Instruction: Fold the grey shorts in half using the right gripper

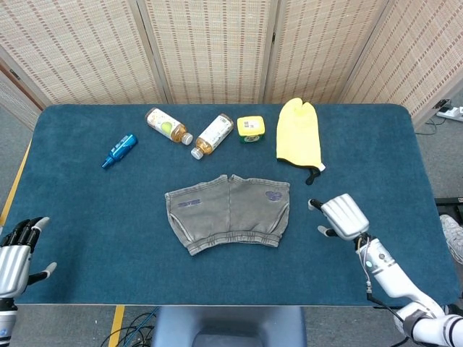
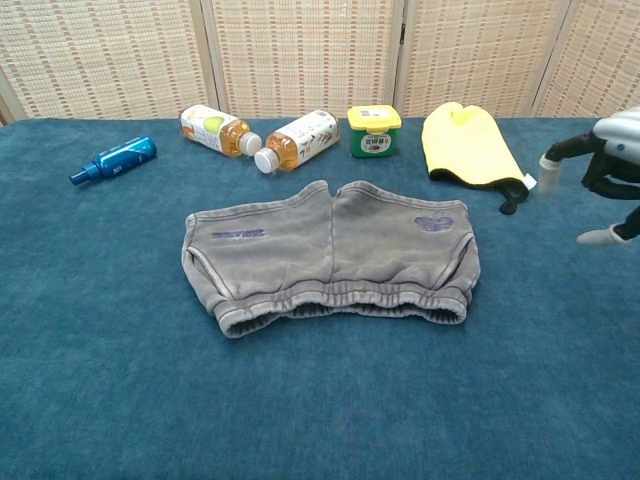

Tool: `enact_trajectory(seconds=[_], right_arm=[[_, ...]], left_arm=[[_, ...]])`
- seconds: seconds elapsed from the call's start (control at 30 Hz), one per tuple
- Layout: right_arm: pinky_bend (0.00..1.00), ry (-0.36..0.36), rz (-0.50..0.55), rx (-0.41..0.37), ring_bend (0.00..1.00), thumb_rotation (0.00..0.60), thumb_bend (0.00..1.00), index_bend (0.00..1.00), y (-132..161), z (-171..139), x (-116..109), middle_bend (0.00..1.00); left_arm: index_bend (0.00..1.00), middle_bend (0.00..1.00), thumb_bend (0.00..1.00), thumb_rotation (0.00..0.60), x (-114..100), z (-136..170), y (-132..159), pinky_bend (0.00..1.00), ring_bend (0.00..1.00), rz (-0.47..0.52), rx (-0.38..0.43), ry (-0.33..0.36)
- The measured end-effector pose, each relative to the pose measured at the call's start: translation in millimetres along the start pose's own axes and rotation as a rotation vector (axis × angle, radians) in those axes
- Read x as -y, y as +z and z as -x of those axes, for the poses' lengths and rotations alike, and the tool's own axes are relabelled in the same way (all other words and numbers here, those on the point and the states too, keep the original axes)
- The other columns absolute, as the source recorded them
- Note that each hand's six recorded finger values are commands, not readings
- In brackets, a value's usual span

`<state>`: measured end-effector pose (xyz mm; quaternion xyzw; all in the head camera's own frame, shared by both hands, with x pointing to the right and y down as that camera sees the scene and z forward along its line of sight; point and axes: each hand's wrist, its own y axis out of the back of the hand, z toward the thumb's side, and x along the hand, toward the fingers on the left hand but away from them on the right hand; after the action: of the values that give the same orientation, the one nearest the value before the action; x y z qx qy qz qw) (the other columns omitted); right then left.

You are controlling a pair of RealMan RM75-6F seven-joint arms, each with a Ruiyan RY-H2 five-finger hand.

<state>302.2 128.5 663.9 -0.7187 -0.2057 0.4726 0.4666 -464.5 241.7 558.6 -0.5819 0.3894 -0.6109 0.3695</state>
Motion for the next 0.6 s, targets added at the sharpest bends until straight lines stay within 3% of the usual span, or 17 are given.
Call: enact_trajectory(seconds=[0.6], right_arm=[[0.89, 0.062, -0.148, -0.131, 1.0, 0.6, 0.16, 0.4, 27.5, 76.5, 48.6, 0.95]], left_arm=[[0.16, 0.17, 0.17, 0.6, 3.7, 1.5, -7.1, 0.3, 0.14, -0.006, -0.02, -0.013]])
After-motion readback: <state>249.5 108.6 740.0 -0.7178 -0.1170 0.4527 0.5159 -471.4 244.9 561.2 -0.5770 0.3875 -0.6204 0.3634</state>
